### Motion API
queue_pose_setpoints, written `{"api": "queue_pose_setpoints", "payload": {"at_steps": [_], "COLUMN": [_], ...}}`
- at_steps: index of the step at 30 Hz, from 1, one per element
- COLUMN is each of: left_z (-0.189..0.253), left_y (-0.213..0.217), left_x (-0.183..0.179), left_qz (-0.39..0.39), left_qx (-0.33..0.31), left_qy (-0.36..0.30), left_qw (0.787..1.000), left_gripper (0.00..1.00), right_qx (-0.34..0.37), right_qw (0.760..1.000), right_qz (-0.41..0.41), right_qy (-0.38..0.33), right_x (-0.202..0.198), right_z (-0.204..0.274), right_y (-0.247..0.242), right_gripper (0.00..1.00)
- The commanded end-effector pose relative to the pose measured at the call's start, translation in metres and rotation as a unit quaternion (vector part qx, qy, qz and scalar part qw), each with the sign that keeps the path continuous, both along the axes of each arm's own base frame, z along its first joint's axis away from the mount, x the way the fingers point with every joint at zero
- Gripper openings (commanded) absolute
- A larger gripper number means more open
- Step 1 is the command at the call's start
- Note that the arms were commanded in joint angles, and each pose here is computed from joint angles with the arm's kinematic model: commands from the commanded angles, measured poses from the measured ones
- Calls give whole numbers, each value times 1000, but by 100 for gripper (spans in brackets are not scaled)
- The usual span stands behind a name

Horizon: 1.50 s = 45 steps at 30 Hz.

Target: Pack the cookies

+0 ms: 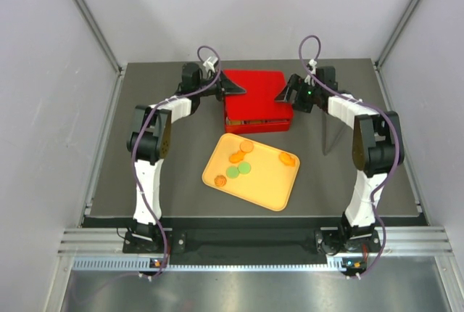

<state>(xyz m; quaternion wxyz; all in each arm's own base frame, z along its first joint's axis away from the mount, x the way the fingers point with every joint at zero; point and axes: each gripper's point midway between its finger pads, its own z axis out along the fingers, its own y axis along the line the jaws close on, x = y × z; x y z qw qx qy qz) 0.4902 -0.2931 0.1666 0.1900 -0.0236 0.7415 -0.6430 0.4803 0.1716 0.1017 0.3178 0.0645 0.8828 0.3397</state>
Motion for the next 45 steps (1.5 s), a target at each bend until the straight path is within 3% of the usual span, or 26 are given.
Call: {"api": "queue_pose_setpoints", "payload": {"at_steps": [1,11,20,29,38,45], "left_z": [19,13,9,7,5,7], "left_y": [-3,-4,-3,3,17,29], "left_x": [4,-2,0,5,11,15], "left_qz": [-11,-25,-19,0,26,36], "left_qx": [-16,-29,-24,-16,-7,-1], "left_qy": [-49,-32,-27,-24,-20,-21], "left_qw": [999,999,999,1000,999,999], "left_gripper": [4,7,17,27,38,39], "right_qx": [11,5,3,-5,-11,-15], "right_qw": [1000,1000,1000,1000,1000,1000], "right_qz": [6,7,11,10,9,8], "right_qy": [-23,-19,-10,-5,5,8], "right_x": [7,3,0,0,-3,-3], "right_z": [7,6,0,-4,-12,-15], "right_y": [0,-2,0,-2,-3,-3], "right_gripper": [87,86,84,70,68,67]}}
